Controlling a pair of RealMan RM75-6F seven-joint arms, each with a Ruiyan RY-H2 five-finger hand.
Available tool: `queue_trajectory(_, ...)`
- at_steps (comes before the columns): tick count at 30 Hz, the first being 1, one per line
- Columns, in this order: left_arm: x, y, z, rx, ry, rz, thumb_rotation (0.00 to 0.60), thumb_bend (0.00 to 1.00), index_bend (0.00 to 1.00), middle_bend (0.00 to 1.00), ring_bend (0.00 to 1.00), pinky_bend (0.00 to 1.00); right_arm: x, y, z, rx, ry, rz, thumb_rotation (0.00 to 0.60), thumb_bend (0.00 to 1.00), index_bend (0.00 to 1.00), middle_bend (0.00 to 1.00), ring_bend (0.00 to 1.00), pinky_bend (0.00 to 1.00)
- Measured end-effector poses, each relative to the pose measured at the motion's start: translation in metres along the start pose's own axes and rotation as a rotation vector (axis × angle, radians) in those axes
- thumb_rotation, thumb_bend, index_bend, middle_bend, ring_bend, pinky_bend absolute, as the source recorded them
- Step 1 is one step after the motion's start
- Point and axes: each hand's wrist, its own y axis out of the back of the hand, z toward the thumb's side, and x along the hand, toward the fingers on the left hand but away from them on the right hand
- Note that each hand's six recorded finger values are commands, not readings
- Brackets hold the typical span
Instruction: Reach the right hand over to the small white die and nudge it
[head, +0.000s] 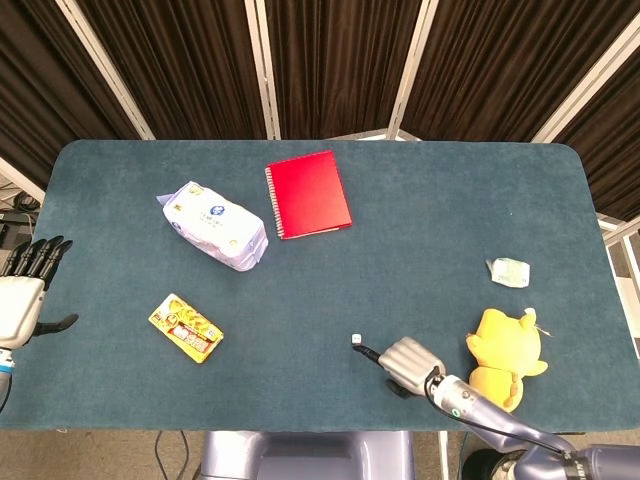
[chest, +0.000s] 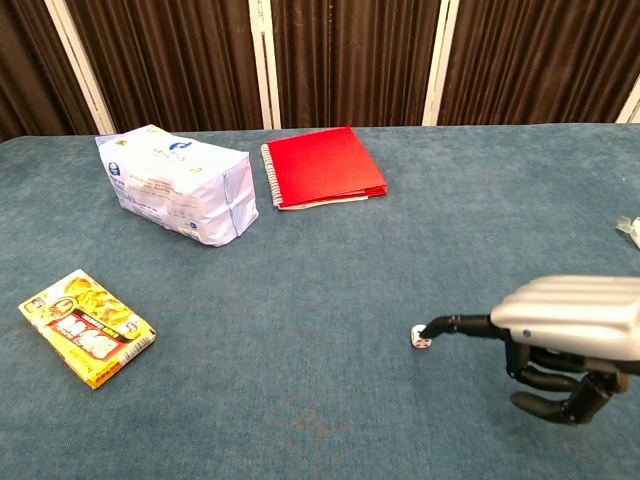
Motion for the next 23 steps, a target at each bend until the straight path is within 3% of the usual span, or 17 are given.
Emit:
queue_trajectory(5,-0.002,0.001,0.000,-0.002,-0.001,0.005,0.600,0.00,0.00,0.00,0.00,0.00,0.016,0.021,-0.003,0.013,-0.006,-0.092,0.600,0.54,0.05,0.86,0.82,1.00)
queue_trajectory(11,-0.009,0.002,0.001,-0.011,-0.013,0.022,0.600,0.00,0.00,0.00,0.00,0.00,0.050,0.051,-0.025,0.052,-0.082,-0.299,0.600,0.48,0.05,0.85,0.81,0.97)
queue_trajectory(14,-0.014,-0.003,-0.001,-0.010,-0.012,0.026,0.600,0.00,0.00,0.00,0.00,0.00,0.078,0.063,-0.046,0.058,-0.163,-0.433,0.600,0.31,0.06,0.79,0.73,0.80)
queue_trajectory(15,-0.017,-0.006,-0.002,-0.012,-0.009,0.025,0.600,0.00,0.00,0.00,0.00,0.00,0.091,0.066,-0.055,0.056,-0.201,-0.486,0.600,0.18,0.07,0.75,0.67,0.69)
queue_trajectory(17,-0.020,-0.007,-0.003,-0.017,-0.005,0.027,0.600,0.00,0.00,0.00,0.00,0.00,0.112,0.068,-0.069,0.044,-0.260,-0.560,0.600,0.03,0.08,0.64,0.52,0.47)
queue_trajectory(19,-0.022,-0.007,-0.002,-0.019,-0.003,0.031,0.600,0.00,0.00,0.00,0.00,0.00,0.137,0.066,-0.085,0.014,-0.326,-0.631,0.600,0.00,0.08,0.46,0.30,0.23)
queue_trajectory(21,-0.026,-0.006,-0.001,-0.023,-0.004,0.036,0.600,0.00,0.00,0.00,0.00,0.00,0.156,0.060,-0.097,-0.027,-0.373,-0.669,0.600,0.00,0.05,0.18,0.05,0.02)
queue_trajectory(23,-0.029,-0.005,-0.001,-0.024,-0.002,0.040,0.600,0.00,0.00,0.00,0.00,0.00,0.170,0.051,-0.107,-0.063,-0.412,-0.681,0.600,0.00,0.01,0.04,0.00,0.00)
